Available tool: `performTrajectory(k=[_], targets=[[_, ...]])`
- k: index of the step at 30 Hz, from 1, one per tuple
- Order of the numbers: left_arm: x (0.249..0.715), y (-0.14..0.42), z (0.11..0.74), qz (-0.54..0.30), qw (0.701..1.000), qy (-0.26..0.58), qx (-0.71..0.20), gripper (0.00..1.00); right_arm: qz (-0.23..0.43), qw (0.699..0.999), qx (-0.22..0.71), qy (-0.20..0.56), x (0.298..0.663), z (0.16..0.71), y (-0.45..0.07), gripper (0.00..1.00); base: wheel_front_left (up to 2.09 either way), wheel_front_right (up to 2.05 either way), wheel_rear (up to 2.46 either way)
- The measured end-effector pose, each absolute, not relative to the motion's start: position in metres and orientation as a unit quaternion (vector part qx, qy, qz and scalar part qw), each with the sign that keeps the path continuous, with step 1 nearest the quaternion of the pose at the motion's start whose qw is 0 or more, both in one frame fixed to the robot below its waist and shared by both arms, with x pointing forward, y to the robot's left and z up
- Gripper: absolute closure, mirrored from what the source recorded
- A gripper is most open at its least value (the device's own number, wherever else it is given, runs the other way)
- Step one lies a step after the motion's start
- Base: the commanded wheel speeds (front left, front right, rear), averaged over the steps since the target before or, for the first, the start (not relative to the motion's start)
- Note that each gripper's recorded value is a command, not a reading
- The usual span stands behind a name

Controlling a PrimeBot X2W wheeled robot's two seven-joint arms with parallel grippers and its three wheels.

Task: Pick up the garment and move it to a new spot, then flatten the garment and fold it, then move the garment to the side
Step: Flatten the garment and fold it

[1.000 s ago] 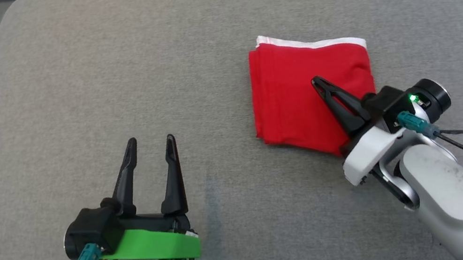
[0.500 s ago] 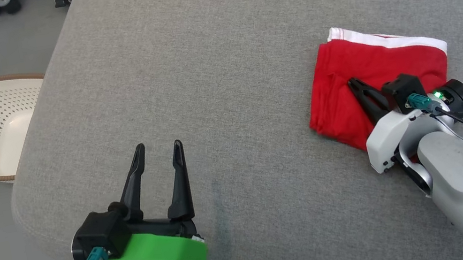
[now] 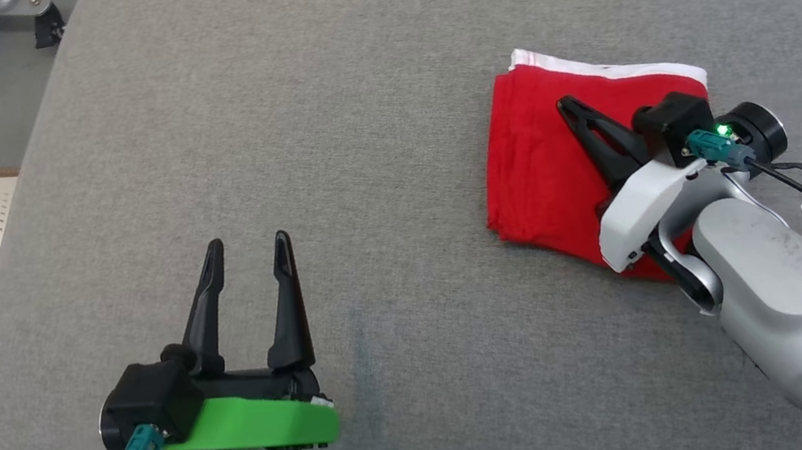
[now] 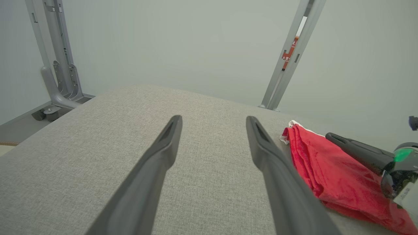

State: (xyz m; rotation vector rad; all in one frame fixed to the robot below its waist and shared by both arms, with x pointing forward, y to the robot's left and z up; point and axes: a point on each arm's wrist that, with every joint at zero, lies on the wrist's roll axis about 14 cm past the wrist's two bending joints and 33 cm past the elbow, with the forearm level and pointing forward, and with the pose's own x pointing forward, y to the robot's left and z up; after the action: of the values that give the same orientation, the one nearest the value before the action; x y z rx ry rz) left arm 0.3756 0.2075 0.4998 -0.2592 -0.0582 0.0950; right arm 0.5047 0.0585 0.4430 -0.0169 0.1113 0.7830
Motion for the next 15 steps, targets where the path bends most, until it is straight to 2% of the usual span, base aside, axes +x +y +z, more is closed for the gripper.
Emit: performTrajectory(k=[8, 15], targets=[[0.397, 0.191, 0.511, 0.012, 0.990, -0.050, -0.131, 0.00, 0.315, 0.948, 0.029, 0.009, 0.501, 0.472, 0.001, 1.00, 0.00, 0.00, 0.00], [0.415, 0.166, 0.514, -0.030, 0.989, -0.056, -0.137, 0.00, 0.208, 0.977, 0.051, -0.010, 0.483, 0.481, -0.076, 1.00, 0.00, 0.00, 0.00]])
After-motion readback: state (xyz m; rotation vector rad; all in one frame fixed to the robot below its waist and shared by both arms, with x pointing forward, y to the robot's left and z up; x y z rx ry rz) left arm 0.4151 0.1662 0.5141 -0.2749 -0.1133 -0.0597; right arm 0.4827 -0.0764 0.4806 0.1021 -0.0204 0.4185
